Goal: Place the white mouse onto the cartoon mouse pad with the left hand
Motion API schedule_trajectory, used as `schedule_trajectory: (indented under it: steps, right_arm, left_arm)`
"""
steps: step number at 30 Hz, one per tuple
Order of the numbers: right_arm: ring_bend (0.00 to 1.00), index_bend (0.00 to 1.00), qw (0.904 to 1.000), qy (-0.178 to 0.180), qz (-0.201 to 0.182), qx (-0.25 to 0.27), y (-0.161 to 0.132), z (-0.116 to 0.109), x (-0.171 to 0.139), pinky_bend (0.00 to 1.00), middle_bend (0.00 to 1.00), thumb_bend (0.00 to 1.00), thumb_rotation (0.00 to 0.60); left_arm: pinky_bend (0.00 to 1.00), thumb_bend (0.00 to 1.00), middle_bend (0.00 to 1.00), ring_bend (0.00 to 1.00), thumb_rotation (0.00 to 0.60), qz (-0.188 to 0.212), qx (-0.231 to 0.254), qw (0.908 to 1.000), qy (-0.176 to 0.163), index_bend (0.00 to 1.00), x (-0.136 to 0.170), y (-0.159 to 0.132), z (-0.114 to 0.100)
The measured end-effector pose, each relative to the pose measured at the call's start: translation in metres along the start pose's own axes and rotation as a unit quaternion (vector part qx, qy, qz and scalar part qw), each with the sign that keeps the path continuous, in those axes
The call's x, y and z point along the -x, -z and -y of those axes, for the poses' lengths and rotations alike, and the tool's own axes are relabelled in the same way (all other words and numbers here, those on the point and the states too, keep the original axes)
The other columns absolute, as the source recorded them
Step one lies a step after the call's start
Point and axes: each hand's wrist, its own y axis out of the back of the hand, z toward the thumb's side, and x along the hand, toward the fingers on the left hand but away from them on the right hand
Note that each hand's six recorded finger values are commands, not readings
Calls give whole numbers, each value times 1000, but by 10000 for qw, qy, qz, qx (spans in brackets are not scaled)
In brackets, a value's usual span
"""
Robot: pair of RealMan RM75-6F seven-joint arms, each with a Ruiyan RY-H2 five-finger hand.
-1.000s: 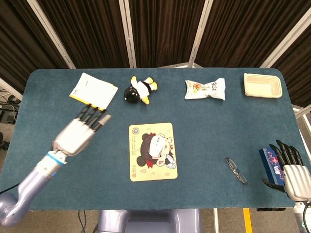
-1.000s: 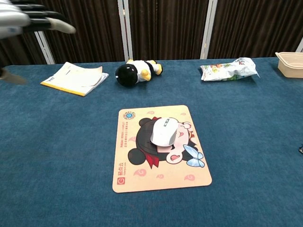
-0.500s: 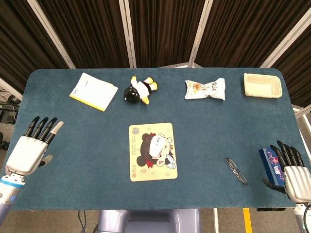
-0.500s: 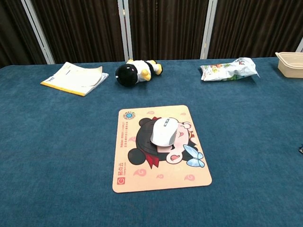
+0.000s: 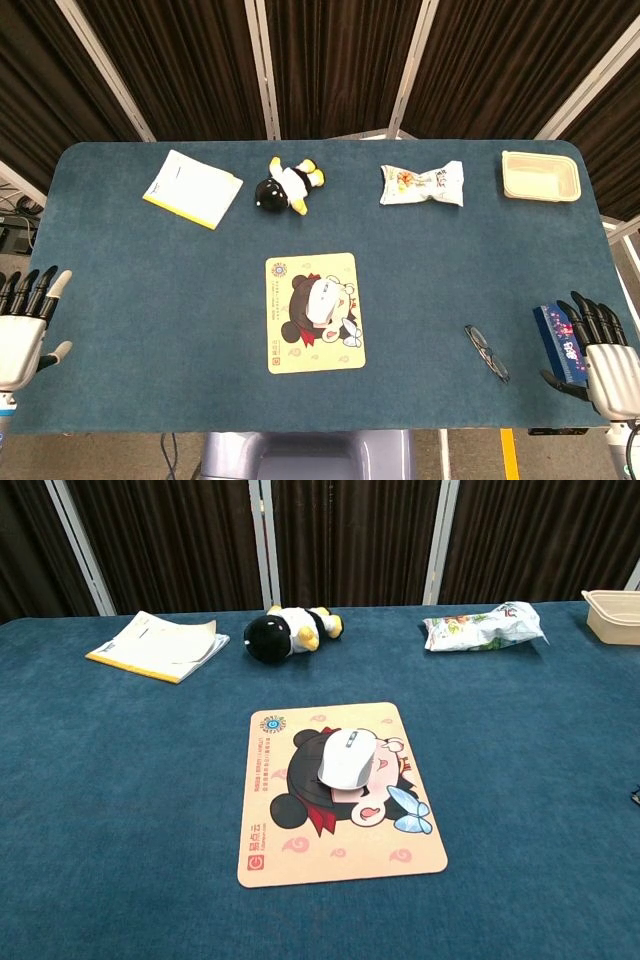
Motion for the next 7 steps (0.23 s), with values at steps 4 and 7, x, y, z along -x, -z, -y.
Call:
schedule_trajectory:
  steps: [4,7]
  right_arm:
    - [0,83,10000,-13,-4,4,0,0,0,0,0,97,600]
    - [0,83,10000,-20,-6,9,0,0,1,0,0,96,600]
  left_arm:
    - [0,123,0,0,600,-199,70,9998,38,0,1,4,3]
    - [0,124,0,0,600,-234,91,9997,66,0,0,3,3]
